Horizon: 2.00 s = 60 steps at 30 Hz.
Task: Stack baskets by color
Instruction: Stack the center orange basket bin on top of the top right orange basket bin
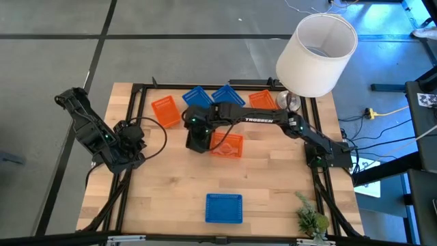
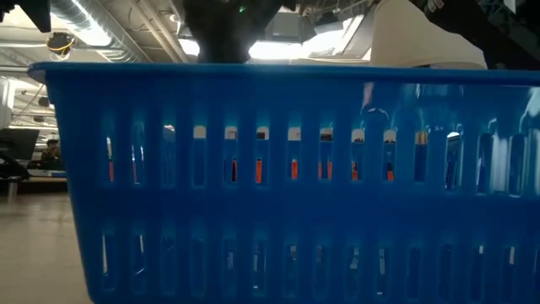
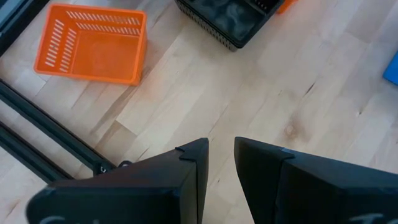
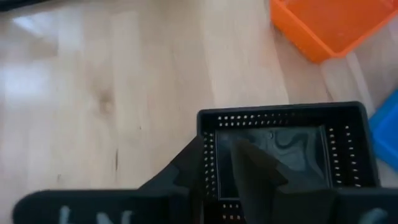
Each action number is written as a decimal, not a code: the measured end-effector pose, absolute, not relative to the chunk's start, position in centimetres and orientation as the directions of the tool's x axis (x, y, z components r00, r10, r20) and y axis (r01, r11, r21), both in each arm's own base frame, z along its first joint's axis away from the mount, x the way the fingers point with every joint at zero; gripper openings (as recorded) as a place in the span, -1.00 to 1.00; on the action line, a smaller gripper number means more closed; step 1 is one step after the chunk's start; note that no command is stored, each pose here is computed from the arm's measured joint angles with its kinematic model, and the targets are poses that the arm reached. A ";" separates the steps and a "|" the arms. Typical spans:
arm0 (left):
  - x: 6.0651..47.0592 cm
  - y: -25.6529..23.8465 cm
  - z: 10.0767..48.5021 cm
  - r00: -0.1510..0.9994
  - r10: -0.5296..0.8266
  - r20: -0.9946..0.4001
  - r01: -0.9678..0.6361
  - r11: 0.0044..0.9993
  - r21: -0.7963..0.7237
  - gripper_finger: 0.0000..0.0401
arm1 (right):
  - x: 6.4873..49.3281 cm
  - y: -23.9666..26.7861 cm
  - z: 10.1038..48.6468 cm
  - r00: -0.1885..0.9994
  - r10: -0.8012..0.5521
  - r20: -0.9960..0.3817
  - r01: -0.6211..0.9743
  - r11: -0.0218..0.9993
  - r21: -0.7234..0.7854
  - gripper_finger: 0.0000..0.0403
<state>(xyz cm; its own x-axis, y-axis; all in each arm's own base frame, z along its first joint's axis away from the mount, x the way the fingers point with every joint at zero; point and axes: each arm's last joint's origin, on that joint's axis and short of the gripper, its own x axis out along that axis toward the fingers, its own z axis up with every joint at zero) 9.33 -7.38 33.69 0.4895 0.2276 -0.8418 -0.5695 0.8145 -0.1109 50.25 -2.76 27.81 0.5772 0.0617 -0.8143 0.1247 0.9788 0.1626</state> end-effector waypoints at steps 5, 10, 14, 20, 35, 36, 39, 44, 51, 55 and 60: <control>9.4 -7.4 33.7 0.490 0.228 -0.841 -0.569 0.814 -0.111 -0.66 | 47.8 -2.8 32.1 0.603 0.087 -0.793 0.042 0.989 0.141 -0.60; 9.5 -7.5 33.7 0.502 0.219 -0.837 -0.569 0.813 -0.128 -0.66 | 44.7 -2.6 35.4 0.578 0.089 -0.811 -0.015 0.995 0.098 -0.60; 9.6 -7.6 33.8 0.522 0.230 -0.821 -0.570 0.811 -0.136 -0.66 | 42.4 -2.4 36.3 0.476 0.113 -0.872 -0.045 0.994 0.104 -0.60; 10.0 -7.1 33.9 0.555 0.308 -0.773 -0.607 0.785 -0.124 -0.66 | 40.9 -1.7 35.0 0.289 0.308 -0.907 -0.170 0.948 0.268 -0.60; 10.3 -6.6 33.9 0.536 0.333 -0.776 -0.644 0.755 -0.121 -0.66 | 42.0 -1.0 25.0 0.138 0.352 -0.926 -0.186 0.927 0.325 -0.60; 10.3 -6.6 33.9 0.536 0.333 -0.776 -0.644 0.755 -0.121 -0.66 | 42.0 -1.0 24.5 0.128 0.320 -0.939 -0.173 0.939 0.297 -0.60; 10.3 -6.5 33.9 0.536 0.333 -0.776 -0.644 0.756 -0.120 -0.66 | 41.9 -0.6 23.2 0.117 0.269 -0.956 -0.159 0.955 0.249 -0.60; 10.3 -6.5 33.9 0.536 0.333 -0.776 -0.620 0.779 -0.094 -0.66 | 42.3 -0.3 22.0 0.160 0.267 -0.950 -0.151 0.958 0.243 -0.60; 10.3 -6.5 33.9 0.536 0.333 -0.776 -0.615 0.784 -0.088 -0.66 | 42.3 -0.3 20.7 0.165 0.264 -0.950 -0.149 0.959 0.241 -0.60; 10.3 -6.6 33.9 0.536 0.333 -0.776 -0.615 0.784 -0.088 -0.66 | 41.9 -0.3 19.5 0.147 0.264 -0.953 -0.127 0.961 0.247 -0.60; 10.3 -6.5 33.9 0.536 0.333 -0.776 -0.615 0.784 -0.088 -0.66 | 41.8 -0.3 18.6 0.142 0.264 -0.954 -0.124 0.961 0.248 -0.60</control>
<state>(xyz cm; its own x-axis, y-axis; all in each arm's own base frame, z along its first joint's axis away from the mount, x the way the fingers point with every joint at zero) 10.31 -6.55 33.89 0.5355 0.3330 -0.7761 -0.6148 0.7838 -0.0879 41.75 -0.27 18.63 0.1423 0.2643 -0.9539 -0.1245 0.9608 0.2476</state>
